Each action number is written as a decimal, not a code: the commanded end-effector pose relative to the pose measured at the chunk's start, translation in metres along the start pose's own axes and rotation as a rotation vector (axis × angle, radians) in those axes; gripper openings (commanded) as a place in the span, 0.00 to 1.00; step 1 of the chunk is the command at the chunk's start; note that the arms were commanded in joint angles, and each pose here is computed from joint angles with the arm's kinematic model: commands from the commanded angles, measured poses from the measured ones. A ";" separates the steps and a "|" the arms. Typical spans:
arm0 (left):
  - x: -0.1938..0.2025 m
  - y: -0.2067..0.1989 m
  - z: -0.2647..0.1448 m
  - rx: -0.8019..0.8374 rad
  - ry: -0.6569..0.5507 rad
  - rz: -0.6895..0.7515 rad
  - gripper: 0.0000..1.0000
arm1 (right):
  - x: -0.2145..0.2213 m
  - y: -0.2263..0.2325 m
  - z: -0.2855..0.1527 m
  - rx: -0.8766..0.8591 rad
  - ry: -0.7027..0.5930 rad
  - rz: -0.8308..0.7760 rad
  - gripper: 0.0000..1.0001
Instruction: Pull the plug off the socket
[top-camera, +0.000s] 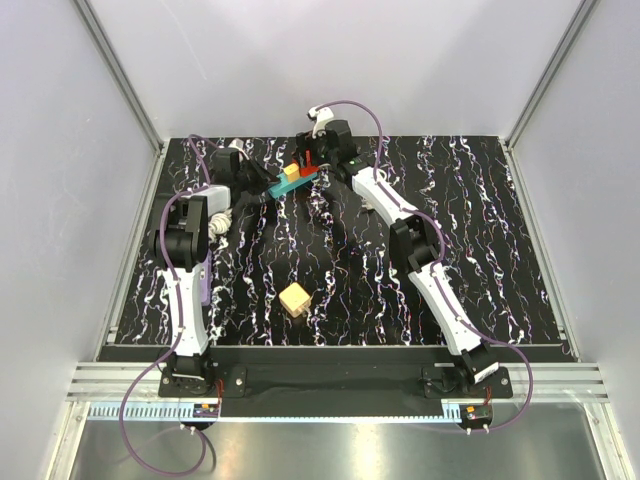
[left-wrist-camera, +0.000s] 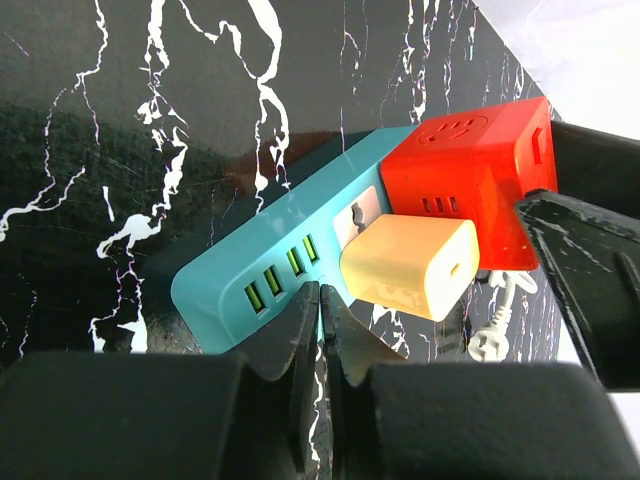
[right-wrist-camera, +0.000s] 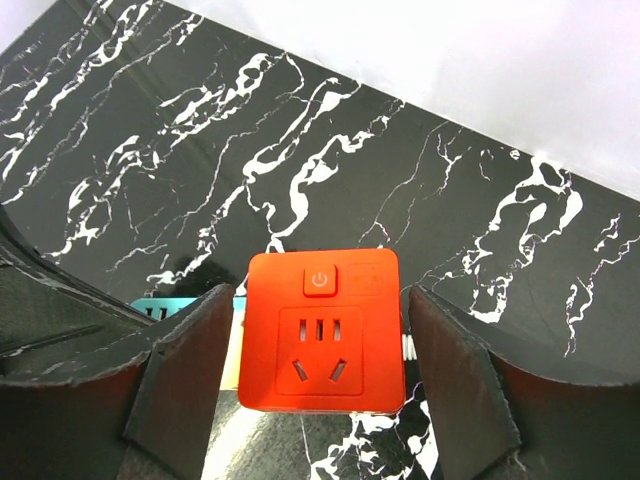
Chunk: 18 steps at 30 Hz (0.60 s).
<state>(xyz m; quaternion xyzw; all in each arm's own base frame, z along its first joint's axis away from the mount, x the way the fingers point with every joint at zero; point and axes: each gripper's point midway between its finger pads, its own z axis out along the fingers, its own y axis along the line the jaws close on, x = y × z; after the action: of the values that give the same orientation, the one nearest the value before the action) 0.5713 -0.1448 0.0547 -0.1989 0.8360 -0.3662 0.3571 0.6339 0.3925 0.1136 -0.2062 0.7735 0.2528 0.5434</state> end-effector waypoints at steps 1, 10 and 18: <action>-0.003 -0.001 0.005 -0.004 -0.008 0.018 0.11 | -0.026 0.005 0.002 -0.002 -0.084 -0.036 0.76; -0.003 -0.002 0.005 0.002 -0.007 0.013 0.11 | -0.023 0.007 0.004 -0.008 -0.086 -0.035 0.70; -0.003 -0.001 0.006 0.000 -0.008 0.007 0.11 | -0.021 0.009 0.006 -0.021 -0.087 -0.031 0.67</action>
<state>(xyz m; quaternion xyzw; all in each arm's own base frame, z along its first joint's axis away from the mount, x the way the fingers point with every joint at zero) 0.5714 -0.1449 0.0547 -0.1993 0.8357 -0.3667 0.3571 0.6356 0.3945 0.1056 -0.2081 0.7723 0.2516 0.5449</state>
